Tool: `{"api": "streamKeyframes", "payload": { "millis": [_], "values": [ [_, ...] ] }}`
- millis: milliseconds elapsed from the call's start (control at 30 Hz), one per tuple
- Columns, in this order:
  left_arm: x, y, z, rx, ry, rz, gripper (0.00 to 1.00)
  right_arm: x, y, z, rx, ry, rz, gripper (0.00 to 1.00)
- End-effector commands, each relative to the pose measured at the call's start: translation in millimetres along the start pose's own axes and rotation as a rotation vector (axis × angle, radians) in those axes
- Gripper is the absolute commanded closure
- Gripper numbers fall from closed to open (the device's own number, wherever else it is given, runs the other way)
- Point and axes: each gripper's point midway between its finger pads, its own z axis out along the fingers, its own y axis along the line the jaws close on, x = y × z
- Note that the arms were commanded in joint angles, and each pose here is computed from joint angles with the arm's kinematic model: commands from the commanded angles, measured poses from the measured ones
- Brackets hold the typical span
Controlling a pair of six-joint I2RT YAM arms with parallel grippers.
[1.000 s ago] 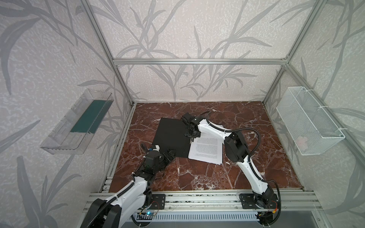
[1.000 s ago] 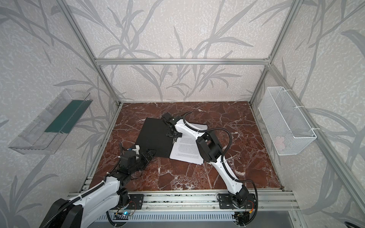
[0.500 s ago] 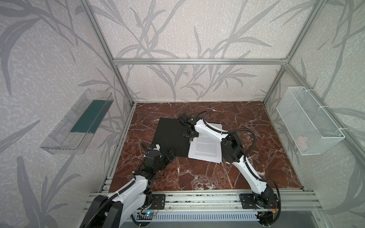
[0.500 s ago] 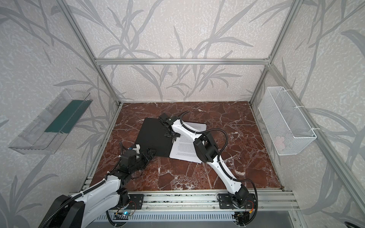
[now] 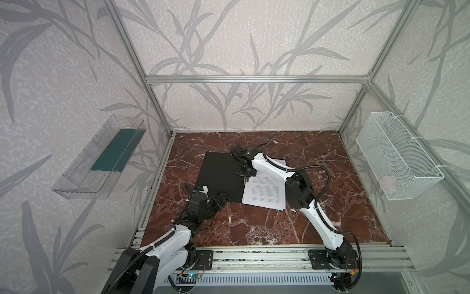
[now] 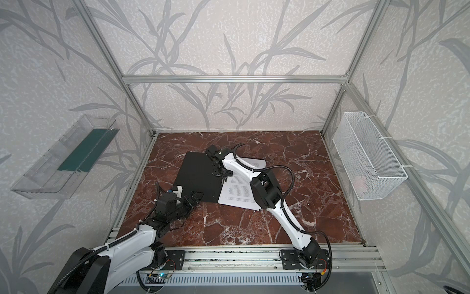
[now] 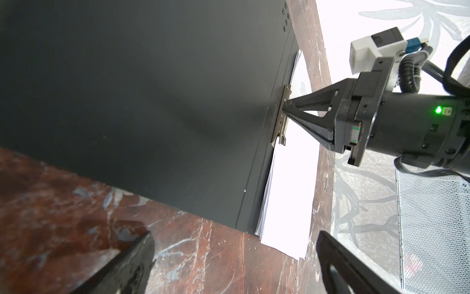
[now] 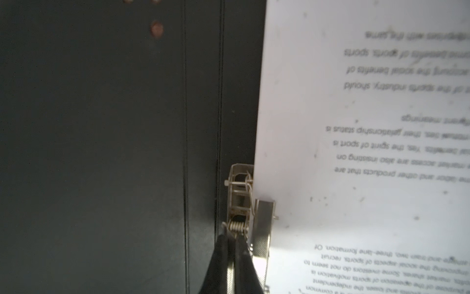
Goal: Put the files into the folder
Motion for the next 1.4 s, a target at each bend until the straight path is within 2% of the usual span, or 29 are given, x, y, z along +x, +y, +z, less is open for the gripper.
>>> {"api": "streamKeyframes", "payload": {
  "millis": [0,400,700,967,1133,1267,1367],
  "values": [
    [10,4,3,-0.019,0.013,-0.015,0.01,-11,5,-33,-0.051,-0.024,0.035,1.0],
    [8,6,18,-0.028,-0.029,-0.072,0.01,-22,0,-70,-0.117,-0.038,0.075,1.0],
    [-16,-6,23,0.056,-0.162,-0.046,0.01,-14,-7,-66,-0.16,-0.008,0.063,1.0],
    [-46,-27,2,0.104,-0.331,0.08,0.01,-7,-25,-53,-0.166,0.003,0.007,1.0],
    [-47,-67,-22,0.133,-0.301,0.243,0.01,-1,-26,-40,-0.179,0.02,-0.022,1.0],
    [-47,-91,-50,0.202,-0.328,0.315,0.01,2,-22,-30,-0.205,0.034,-0.013,1.0],
    [-41,-104,-61,0.249,-0.298,0.348,0.01,5,-17,-24,-0.224,0.048,-0.01,1.0]
  ]
}}
